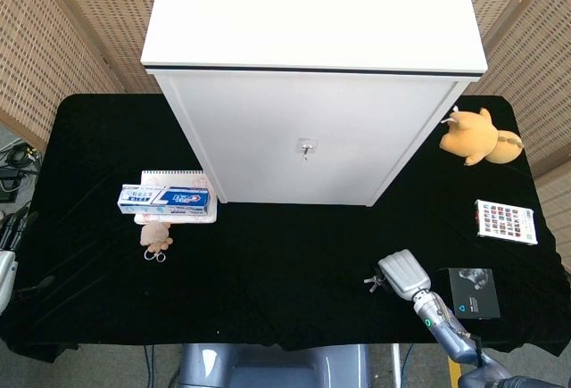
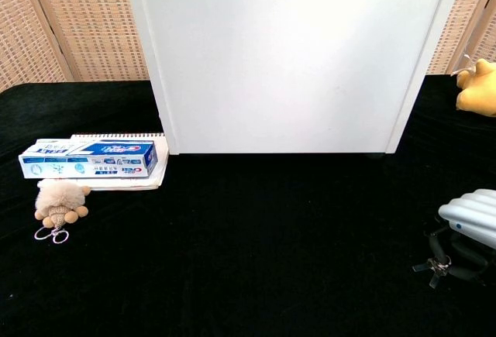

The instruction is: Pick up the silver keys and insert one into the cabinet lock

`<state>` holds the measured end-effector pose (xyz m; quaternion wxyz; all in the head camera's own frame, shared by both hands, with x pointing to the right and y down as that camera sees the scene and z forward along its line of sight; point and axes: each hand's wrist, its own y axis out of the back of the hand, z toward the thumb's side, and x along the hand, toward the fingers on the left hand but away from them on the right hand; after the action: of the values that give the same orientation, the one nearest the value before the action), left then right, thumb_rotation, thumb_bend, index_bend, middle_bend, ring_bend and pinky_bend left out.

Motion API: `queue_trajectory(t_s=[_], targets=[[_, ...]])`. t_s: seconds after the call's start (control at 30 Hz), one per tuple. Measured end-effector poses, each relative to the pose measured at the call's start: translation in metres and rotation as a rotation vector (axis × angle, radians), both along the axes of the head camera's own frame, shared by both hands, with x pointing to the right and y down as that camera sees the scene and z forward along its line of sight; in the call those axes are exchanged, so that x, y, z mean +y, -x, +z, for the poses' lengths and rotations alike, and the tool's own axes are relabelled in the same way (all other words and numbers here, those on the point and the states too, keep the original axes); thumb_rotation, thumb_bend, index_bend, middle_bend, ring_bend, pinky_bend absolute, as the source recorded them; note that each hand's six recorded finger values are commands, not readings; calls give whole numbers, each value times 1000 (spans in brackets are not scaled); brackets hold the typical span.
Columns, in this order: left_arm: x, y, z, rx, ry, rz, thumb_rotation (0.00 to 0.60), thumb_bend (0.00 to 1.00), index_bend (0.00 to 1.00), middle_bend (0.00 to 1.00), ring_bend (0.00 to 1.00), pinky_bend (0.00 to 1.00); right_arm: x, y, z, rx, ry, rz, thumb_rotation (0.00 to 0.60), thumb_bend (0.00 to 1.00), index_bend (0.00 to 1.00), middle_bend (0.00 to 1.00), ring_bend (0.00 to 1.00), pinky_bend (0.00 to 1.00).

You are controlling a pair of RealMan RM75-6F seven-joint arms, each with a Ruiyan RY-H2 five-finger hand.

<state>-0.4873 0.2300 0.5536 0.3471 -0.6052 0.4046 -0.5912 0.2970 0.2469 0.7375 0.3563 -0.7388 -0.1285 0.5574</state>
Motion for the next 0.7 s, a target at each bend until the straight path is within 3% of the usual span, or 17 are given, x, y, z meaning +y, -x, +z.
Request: queue_trajectory(t_s=[0.7], targets=[[0, -1, 0, -2, 0, 2, 600, 0, 0, 0, 0, 0, 3, -4, 4, 15, 7, -3, 600, 614, 640, 855, 806, 932]])
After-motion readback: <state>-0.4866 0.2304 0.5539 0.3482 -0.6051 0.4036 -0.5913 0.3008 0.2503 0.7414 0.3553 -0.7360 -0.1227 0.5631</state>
